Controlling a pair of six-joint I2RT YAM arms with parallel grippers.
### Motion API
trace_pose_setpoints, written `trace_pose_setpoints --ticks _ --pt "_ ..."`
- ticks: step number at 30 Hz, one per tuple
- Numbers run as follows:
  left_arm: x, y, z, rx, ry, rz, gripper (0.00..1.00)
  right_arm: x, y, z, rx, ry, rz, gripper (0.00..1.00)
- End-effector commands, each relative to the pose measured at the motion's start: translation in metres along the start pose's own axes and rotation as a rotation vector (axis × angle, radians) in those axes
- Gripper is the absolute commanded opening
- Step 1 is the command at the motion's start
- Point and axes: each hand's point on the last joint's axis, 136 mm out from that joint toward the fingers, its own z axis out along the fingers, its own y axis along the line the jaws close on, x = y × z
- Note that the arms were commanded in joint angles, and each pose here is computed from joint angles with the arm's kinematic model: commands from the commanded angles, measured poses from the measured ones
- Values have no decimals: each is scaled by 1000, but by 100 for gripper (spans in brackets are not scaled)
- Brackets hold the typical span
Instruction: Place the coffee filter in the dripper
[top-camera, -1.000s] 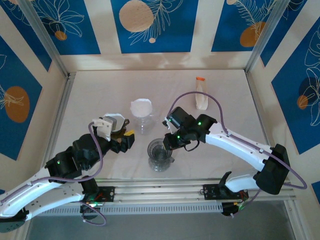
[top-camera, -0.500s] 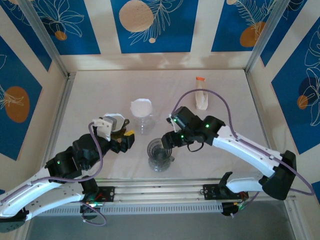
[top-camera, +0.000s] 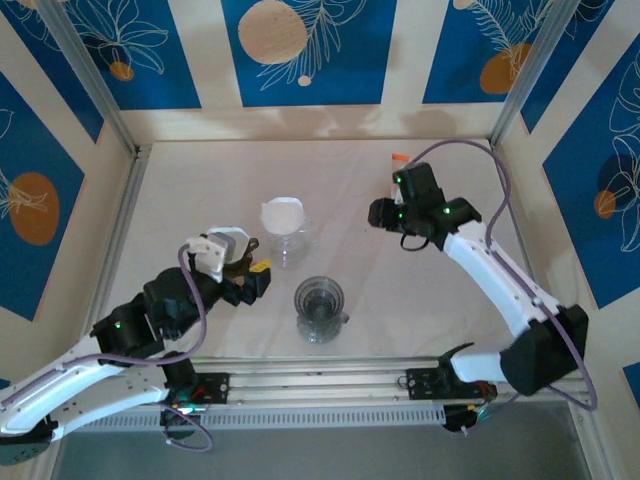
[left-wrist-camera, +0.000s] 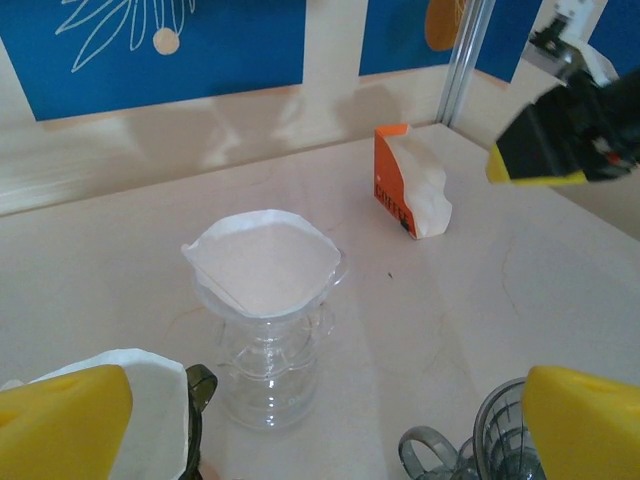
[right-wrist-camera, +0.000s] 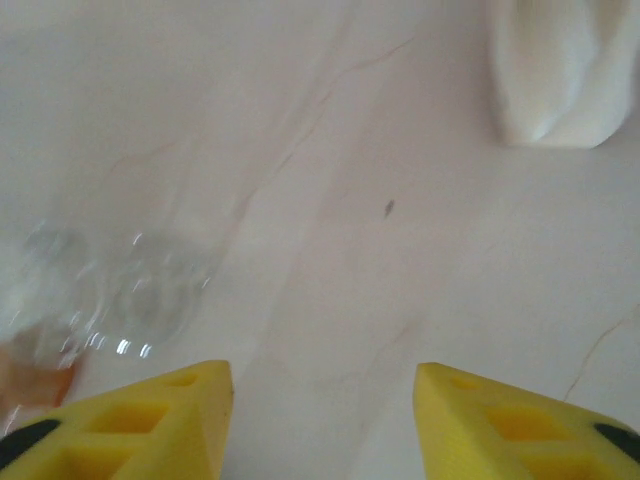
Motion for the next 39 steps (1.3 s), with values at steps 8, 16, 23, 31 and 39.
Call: trace_pose_setpoints --ticks 8,16,23,31,39 --pt "4 -6 16 -9 92 58 96 -83 -50 59 198 -84 3 34" --pt "8 -2 16 -29 104 52 97 -107 -76 97 361 -42 -96 28" --pt "8 -1 16 -34 102 53 97 -114 -86 118 395 -8 -110 29" --pt "8 2 14 -41 98 52 98 -117 -93 132 436 23 -153 28" --pt "8 3 14 -45 96 50 98 -117 -97 140 467 34 -192 26"
